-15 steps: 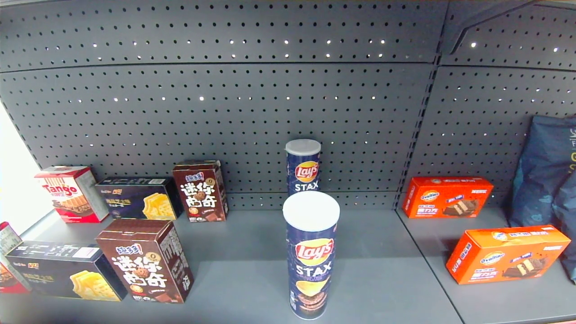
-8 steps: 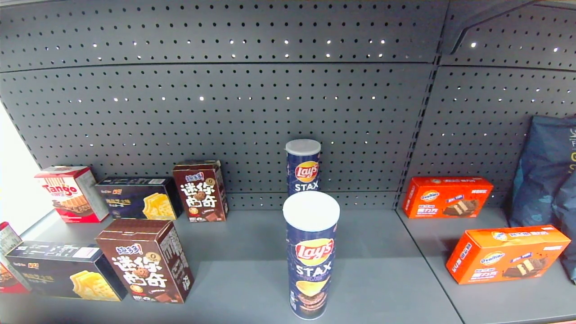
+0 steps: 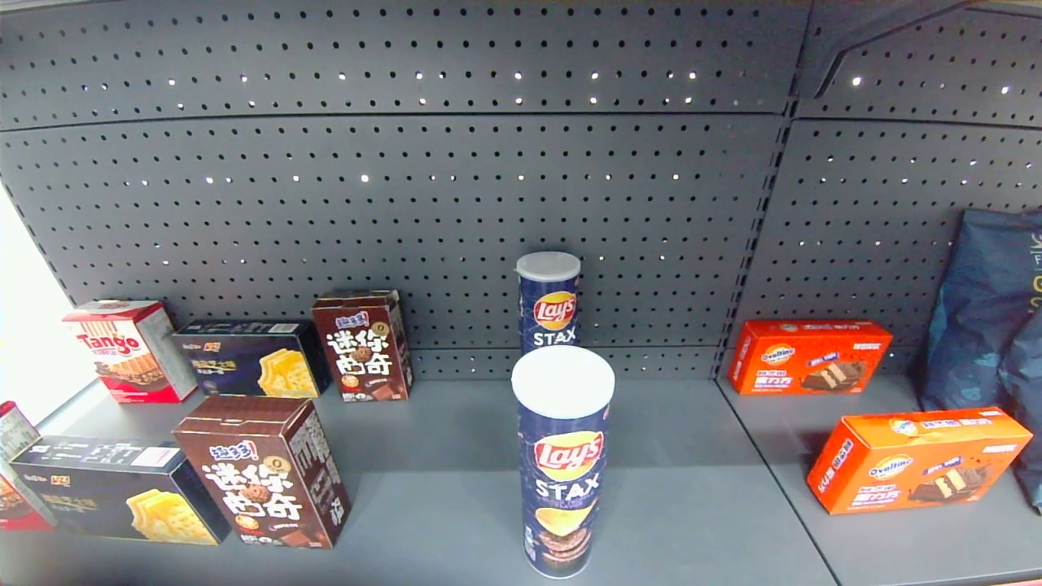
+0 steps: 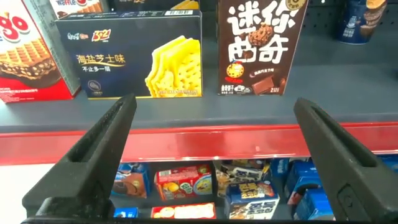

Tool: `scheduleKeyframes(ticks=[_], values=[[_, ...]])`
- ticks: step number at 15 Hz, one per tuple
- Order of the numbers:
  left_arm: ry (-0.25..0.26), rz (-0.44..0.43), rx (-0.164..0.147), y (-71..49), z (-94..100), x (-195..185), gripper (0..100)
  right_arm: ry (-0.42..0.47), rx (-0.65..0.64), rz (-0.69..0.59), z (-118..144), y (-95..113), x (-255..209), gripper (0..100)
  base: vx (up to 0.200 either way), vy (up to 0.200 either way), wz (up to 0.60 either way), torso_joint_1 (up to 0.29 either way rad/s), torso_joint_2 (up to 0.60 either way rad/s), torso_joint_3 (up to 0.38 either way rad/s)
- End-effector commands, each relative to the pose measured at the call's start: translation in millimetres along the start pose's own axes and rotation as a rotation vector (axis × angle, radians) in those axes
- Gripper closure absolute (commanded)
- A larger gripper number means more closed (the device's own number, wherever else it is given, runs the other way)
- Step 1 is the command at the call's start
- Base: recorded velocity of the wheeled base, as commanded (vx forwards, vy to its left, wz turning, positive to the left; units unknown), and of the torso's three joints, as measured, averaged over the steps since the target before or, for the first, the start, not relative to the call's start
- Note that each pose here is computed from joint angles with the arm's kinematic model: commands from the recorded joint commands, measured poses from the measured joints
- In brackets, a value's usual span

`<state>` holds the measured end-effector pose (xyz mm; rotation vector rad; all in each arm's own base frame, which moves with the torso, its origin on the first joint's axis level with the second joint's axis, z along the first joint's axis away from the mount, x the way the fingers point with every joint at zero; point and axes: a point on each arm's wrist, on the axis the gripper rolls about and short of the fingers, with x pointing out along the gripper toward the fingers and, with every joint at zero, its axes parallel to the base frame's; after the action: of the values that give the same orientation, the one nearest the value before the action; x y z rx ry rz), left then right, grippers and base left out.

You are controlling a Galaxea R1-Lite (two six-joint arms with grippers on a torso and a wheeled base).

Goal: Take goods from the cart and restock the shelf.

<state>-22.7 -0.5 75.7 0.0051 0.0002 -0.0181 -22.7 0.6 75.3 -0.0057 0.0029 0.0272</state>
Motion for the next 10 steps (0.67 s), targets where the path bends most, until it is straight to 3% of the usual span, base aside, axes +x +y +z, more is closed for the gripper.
scheduleKeyframes(ticks=[1,9,10], values=[[-0.002,0.0,0.0,0.0,-0.1,-0.1,0,-0.001,0.0,0.0,0.0,0.0,-0.1,0,-0.2,0.0,0.0,0.002,0.0,0.002],[-0.002,0.0,0.0,0.0,-0.1,-0.1,0,-0.001,0.0,0.002,0.0,0.0,-0.1,0,0.0,0.0,0.0,0.0,0.0,0.0],[-0.003,0.0,-0.002,0.0,0.1,-0.1,0,-0.001,0.001,0.002,0.0,0.0,-0.1,0,0.0,0.0,0.6,0.002,0.01,0.007]])
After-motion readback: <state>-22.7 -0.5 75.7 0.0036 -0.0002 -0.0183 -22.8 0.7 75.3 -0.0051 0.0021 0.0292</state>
